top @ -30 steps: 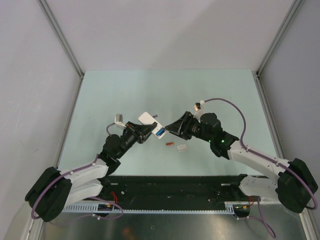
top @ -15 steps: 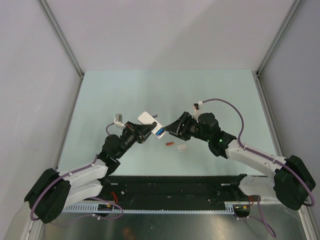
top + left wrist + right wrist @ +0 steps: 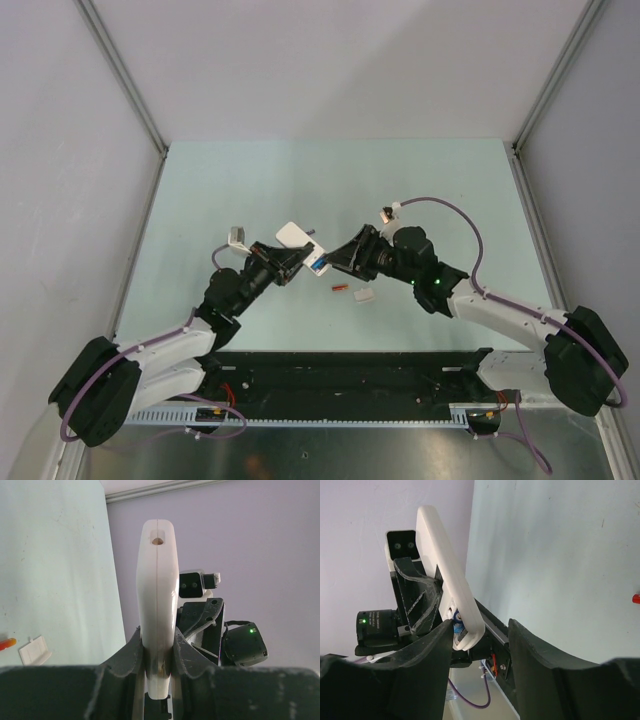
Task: Load the batteries into the remote control
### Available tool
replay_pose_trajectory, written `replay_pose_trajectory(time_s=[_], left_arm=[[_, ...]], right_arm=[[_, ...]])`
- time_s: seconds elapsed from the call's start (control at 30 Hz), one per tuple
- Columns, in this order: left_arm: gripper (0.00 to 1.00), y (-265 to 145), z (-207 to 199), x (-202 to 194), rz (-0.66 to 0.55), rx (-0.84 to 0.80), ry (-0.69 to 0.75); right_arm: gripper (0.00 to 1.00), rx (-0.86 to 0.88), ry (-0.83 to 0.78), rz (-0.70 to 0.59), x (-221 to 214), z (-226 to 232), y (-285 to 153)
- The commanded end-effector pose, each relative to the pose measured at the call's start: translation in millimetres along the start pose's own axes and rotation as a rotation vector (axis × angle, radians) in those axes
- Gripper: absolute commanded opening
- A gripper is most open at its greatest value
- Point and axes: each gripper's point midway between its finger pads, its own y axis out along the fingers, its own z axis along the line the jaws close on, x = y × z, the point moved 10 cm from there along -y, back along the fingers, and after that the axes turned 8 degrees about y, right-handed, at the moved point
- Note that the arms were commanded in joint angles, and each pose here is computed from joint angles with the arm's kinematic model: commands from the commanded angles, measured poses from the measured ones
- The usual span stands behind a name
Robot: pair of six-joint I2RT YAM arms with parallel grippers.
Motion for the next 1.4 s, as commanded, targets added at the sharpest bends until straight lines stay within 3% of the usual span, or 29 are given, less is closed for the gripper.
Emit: replay_pose_trajectory(time_s=[0.0, 0.2, 0.7, 1.37], left_arm=[[0.0, 5, -22, 7, -0.025, -0.09, 0.022], [0.0, 5, -23, 7, -0.02, -0.094, 0.019], [0.0, 4, -33, 8, -0.017, -0.13, 0.011], [0.0, 0, -60, 10, 0.018, -0.256, 0.035]], right_arm=[[0.51, 0.07, -0.01, -0.008, 4, 17, 4], [0.48, 0.071, -0.009, -0.015, 5, 17, 4], [0.29, 0.051, -0.003, 0.021, -1, 10, 12], [0.2, -0.046, -0.016, 0.036, -6, -2, 17]])
